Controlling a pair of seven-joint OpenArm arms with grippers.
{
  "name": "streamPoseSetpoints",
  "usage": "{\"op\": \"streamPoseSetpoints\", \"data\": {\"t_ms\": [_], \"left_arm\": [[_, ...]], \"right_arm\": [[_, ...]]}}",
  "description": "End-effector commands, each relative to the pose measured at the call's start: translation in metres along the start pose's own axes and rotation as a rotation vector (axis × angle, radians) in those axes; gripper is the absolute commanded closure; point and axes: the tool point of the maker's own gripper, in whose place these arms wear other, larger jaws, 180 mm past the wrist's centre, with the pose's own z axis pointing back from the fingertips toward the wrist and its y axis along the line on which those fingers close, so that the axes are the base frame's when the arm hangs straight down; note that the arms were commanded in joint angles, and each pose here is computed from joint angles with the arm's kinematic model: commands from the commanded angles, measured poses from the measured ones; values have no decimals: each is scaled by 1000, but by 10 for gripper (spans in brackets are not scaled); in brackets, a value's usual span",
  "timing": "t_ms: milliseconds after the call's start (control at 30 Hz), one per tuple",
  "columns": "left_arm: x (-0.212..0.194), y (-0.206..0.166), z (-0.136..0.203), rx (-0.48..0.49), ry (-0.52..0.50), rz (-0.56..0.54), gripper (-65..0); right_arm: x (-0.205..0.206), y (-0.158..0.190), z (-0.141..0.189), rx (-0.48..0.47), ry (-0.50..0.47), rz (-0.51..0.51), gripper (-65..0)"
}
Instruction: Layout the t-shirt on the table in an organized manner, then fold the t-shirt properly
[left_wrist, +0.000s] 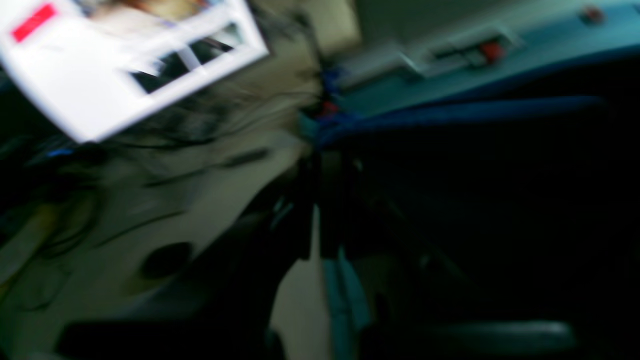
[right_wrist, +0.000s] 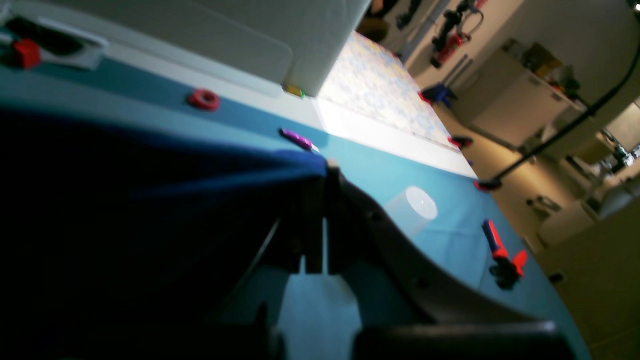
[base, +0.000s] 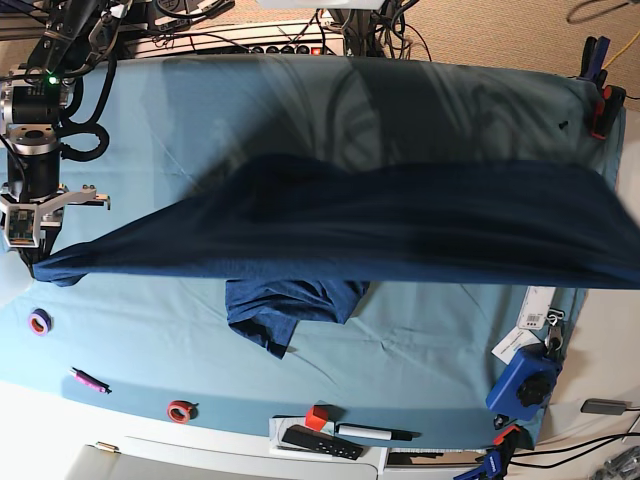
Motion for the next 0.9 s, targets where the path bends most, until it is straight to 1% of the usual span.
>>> {"op": "streamPoseSetpoints", "data": {"t_ms": [0, 33, 100, 167, 267, 400, 500, 567, 700, 800, 867], "left_arm": [[13, -4, -8, -18, -51, -26, 0], [11, -8, -18, -21, -63, -23, 0], [8, -7, -39, 8, -79, -9, 0], [4, -6, -63, 21, -75, -2, 0], [-4, -6, -101, -3, -53, 30, 0], [-8, -6, -146, -44, -40, 49, 0], [-1, 0, -176, -62, -40, 68, 0], [9, 9, -192, -49, -50, 86, 0], [33, 26, -218, -37, -77, 80, 0], [49, 35, -235, -40, -80, 81, 0], [59, 41, -246, -41, -81, 79, 0]], "right_arm": [[14, -9, 1, -32, -52, 8, 0], [14, -10, 1, -36, -52, 9, 0], [14, -12, 1, -48, -52, 16, 0], [13, -18, 1, -80, -44, 23, 0], [13, -28, 2, -136, -40, 30, 0], [16, -30, 2, -147, -57, 26, 0], [28, -34, 1, -165, -104, 14, 0], [40, -38, -2, -180, -152, 2, 0], [31, -54, -38, -208, -140, -68, 0], [19, -69, -80, -209, -97, -109, 0], [10, -73, -113, -189, -53, -132, 0]]}}
